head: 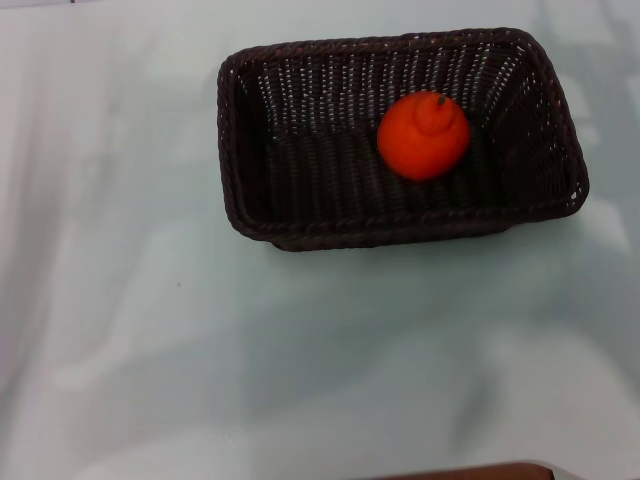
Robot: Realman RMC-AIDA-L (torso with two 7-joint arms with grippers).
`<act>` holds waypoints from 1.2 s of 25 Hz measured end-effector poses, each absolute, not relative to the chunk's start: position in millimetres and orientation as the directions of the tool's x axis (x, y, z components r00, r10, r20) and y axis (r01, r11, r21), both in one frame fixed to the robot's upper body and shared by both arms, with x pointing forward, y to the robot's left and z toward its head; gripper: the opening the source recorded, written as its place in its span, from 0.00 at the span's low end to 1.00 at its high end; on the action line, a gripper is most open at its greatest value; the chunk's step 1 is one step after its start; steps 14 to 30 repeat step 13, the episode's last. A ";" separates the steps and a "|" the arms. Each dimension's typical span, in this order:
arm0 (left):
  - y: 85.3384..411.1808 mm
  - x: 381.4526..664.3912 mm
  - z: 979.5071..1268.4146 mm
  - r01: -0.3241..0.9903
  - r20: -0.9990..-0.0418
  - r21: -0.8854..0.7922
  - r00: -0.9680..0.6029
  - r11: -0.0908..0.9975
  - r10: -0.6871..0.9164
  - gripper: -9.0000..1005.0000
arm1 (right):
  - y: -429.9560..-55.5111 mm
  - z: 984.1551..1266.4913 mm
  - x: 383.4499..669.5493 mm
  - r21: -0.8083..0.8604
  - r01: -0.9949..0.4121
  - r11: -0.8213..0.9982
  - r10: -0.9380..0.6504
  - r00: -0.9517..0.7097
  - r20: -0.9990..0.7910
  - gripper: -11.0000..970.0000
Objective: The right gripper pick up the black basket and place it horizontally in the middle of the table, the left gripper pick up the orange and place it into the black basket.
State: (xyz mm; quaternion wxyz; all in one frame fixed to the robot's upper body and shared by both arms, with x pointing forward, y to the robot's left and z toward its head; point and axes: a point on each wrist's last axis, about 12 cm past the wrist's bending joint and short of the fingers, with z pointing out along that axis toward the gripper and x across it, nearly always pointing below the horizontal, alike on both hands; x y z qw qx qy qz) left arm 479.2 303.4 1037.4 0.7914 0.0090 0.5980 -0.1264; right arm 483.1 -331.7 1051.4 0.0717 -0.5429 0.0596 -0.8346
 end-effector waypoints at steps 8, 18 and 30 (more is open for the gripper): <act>303.0 471.5 1033.6 0.195 -0.953 -0.108 0.260 0.975 -0.158 0.89 | -328.0 1052.5 491.8 -0.134 0.043 -0.990 -0.140 -0.391 0.910 0.85; 301.1 467.4 1030.2 0.196 -0.954 -0.119 0.248 0.973 -0.166 0.89 | -326.1 1052.2 500.1 -0.131 0.051 -0.990 -0.140 -0.365 0.920 0.85; 301.1 467.4 1030.2 0.196 -0.954 -0.119 0.248 0.973 -0.166 0.89 | -326.1 1052.2 500.1 -0.131 0.051 -0.990 -0.140 -0.365 0.920 0.85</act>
